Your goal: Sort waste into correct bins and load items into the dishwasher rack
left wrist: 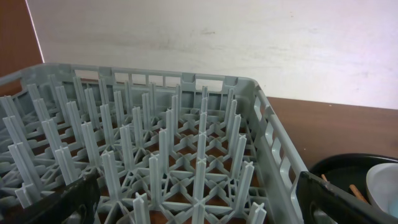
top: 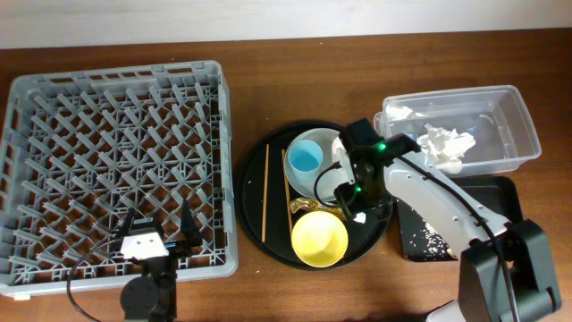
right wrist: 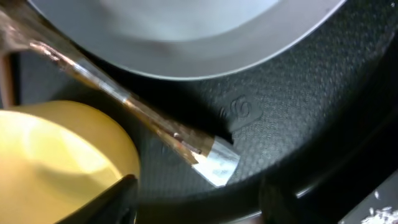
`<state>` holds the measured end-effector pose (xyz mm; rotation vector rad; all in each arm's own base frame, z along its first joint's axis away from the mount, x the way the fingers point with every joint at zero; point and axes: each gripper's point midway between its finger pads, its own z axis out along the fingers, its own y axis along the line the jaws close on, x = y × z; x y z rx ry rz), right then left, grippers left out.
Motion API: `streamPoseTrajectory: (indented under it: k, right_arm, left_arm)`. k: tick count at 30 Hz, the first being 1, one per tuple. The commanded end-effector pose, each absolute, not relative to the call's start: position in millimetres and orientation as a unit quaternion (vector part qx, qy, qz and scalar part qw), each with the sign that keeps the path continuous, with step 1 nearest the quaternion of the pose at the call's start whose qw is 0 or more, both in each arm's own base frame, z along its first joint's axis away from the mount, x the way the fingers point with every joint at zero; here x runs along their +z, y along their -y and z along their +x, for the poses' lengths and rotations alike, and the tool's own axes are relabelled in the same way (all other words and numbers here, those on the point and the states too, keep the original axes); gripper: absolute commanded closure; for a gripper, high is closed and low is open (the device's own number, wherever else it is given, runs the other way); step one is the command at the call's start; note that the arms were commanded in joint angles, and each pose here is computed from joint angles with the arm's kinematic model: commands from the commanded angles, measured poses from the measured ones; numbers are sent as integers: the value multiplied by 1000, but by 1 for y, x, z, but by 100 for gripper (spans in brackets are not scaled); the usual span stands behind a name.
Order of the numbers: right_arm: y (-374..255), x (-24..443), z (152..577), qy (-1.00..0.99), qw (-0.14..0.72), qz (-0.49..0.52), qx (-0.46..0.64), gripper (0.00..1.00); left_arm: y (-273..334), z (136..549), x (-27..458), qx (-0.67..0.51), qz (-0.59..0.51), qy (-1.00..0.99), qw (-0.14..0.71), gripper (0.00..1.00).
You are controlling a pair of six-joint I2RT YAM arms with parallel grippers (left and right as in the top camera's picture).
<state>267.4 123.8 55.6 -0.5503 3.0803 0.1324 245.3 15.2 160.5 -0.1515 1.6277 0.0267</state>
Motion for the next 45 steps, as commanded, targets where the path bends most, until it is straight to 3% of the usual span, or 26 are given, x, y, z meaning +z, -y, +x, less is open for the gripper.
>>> streamPoseTrajectory:
  k: [1,10,11,12,14,16,23,28,32,38,41,42,44,45]
  right_arm:
    - [-123,43,262,-982,-2,-181,47,42]
    - [-124,3,262,-980,39,-187,56,50]
    - [-124,1,263,-980,42,-187,57,56]
    - [-125,2,264,-980,45,-187,57,75]
    - [-126,8,267,-979,47,-191,57,90]
    - [-127,22,270,-978,48,-194,58,96]
    - [-137,127,295,-968,95,-222,65,96]
    - [-111,197,318,-969,160,-182,48,96]
    - [-60,221,343,-975,202,-89,32,96]
    - [43,213,366,-970,219,104,15,96]
    - [73,199,372,-967,208,143,11,85]
    - [81,192,374,-967,203,153,10,71]
    - [90,181,376,-968,191,164,10,35]
    - [91,176,378,-968,188,166,15,28]
  left_arm:
    - [-16,245,160,21,-65,-727,684,1]
    - [-16,245,160,21,-65,-727,684,1]
    - [-16,245,160,21,-65,-727,684,1]
    - [-16,245,160,21,-65,-727,684,1]
    - [-16,245,160,21,-65,-727,684,1]
    - [-16,245,160,21,-65,-727,684,1]
    - [-16,245,160,21,-65,-727,684,0]
    - [-16,245,160,21,-65,-727,684,1]
    - [-16,245,160,21,-65,-727,684,1]
    - [-16,245,160,21,-65,-727,683,1]
    - [-16,245,160,20,-65,-727,684,1]
    - [-16,245,160,20,-65,-727,684,1]
    - [-16,245,160,21,-65,-727,684,1]
    - [-16,245,160,20,-65,-727,684,1]
